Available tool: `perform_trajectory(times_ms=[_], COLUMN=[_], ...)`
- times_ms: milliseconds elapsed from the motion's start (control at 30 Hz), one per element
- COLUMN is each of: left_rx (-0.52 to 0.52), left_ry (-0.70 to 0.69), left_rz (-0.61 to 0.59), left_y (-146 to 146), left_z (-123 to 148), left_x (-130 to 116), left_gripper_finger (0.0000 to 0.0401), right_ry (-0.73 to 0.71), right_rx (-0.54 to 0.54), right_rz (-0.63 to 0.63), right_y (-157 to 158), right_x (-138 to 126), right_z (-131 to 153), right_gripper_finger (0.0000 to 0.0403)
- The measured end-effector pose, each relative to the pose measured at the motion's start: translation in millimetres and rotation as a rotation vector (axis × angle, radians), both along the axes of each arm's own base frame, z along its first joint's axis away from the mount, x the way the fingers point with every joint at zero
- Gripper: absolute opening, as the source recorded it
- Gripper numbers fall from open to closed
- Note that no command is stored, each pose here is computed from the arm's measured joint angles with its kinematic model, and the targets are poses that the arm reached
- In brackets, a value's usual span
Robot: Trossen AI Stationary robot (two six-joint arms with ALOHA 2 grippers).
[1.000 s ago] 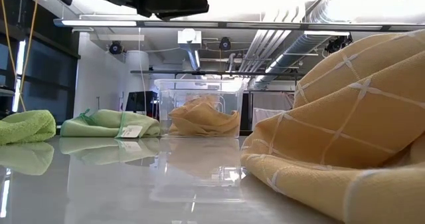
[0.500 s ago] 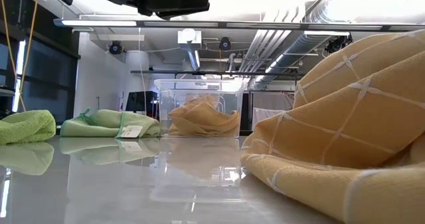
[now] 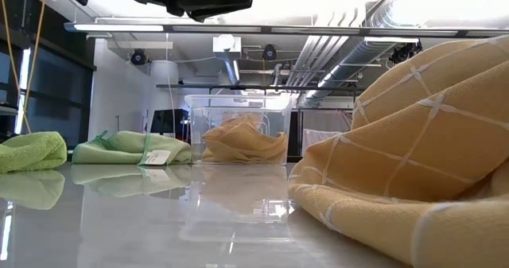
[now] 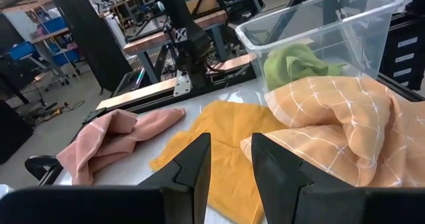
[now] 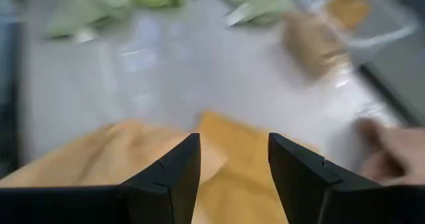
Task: Sort towels by color in basket
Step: Put the yellow towel into the top transparent bin
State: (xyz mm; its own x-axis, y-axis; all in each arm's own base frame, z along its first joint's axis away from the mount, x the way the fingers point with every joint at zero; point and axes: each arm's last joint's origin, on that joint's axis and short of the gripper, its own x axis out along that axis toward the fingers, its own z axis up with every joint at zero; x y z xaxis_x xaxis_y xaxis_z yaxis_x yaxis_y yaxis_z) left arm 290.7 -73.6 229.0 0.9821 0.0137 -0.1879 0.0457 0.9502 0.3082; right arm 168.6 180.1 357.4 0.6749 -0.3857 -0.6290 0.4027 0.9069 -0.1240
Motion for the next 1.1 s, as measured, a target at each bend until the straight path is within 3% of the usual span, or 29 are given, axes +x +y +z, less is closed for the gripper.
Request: perform_trajectory(times_ms=[100,233,367,533,667,800,1100], left_rx=[0.0,0.001,-0.003,0.027,0.067,0.07,0.072], left_ry=[0.001,0.004,0.015,0.077,0.132,0.168,0.184], left_rz=[0.0,0.001,0.007,0.093,0.234,0.293,0.284], left_y=[0.1,0.3,1.0,4.3,8.3,10.7,8.1], left_z=[0.0,-0.3,-3.3,-11.9,-18.0,-22.2,-23.7], left_x=[0.1,0.0,-1.1,-4.0,-6.9,-8.8,-10.1], left_gripper_finger=[0.0098,0.0099,0.0099,0.0099,0.0099,0.0099,0.0099], right_ry=[0.102,0.259,0.342,0.293,0.227,0.136,0.271], right_rx=[-0.028,0.029,0.149,0.273,0.261,0.232,0.216], right_rz=[-0.05,-0.053,0.084,0.156,0.131,0.18,0.177], right_y=[-19.3,-44.7,-69.9,-100.5,-121.2,-126.1,-117.3], right_x=[20.0,50.2,81.7,102.7,109.9,121.1,135.5], right_z=[-11.9,-42.8,-84.5,-119.0,-134.3,-144.2,-186.1], right_gripper_finger=[0.017,0.0169,0.0169,0.0169,0.0169,0.0169,0.0169])
